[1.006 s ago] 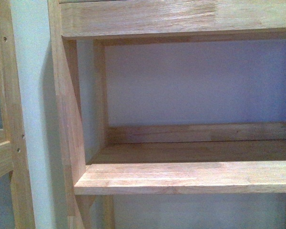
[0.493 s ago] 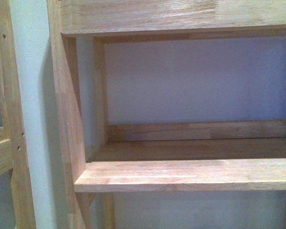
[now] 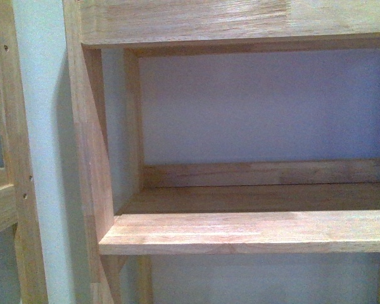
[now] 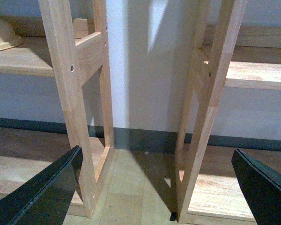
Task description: Put away toys
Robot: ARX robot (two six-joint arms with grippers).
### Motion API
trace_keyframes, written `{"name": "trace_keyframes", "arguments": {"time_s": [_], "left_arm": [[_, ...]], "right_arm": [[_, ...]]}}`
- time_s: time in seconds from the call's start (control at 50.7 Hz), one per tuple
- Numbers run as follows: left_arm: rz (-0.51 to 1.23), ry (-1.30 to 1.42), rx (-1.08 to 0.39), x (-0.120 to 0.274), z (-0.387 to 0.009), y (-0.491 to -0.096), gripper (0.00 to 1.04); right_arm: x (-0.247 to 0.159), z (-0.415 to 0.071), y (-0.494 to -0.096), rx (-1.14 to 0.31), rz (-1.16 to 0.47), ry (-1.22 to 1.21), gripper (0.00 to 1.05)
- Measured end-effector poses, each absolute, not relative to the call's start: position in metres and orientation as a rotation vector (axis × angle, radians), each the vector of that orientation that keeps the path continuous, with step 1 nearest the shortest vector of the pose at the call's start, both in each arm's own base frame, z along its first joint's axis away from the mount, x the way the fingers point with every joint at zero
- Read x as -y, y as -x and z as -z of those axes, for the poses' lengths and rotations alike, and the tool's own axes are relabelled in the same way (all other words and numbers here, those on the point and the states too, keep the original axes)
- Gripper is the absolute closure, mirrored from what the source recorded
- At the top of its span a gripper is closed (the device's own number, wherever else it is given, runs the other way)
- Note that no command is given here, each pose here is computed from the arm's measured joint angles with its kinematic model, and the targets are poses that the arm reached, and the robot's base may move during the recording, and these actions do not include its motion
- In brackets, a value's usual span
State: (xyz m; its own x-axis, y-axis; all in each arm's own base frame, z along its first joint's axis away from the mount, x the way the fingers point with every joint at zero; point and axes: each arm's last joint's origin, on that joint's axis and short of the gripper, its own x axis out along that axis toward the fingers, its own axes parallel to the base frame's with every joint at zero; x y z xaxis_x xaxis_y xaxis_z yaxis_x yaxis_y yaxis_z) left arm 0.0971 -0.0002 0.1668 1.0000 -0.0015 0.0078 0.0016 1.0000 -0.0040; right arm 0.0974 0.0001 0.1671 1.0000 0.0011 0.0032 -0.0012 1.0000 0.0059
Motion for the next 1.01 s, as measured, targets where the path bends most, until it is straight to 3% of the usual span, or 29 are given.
{"name": "trace_keyframes", "arguments": {"time_s": [0.158, 0.276, 0.532, 0.651, 1.006], "left_arm": [[0.002, 0.004, 0.008, 0.0002, -0.1668, -0.0971, 0.06], [0.002, 0.004, 0.008, 0.0002, -0.1668, -0.0971, 0.06], [0.002, 0.004, 0.008, 0.0002, -0.1668, -0.0971, 0.06], [0.002, 0.004, 0.008, 0.0002, -0.1668, -0.0971, 0.06], [0.002, 0.004, 0.008, 0.0002, -0.1668, -0.0971, 0.06]], "right_arm": [[-0.0001, -0.1671, -0.0974, 0.003, -0.001, -0.004, 0.87], [-0.0001, -0.1671, -0.0974, 0.004, -0.001, -0.005, 0.62], [-0.0001, -0.1671, -0.0974, 0.004, -0.001, -0.004, 0.25], [-0.0001, -0.1671, -0.0974, 0.004, -0.001, -0.004, 0.0], [-0.0001, -0.1671, -0.0974, 0.004, -0.001, -0.003, 0.0]]}}
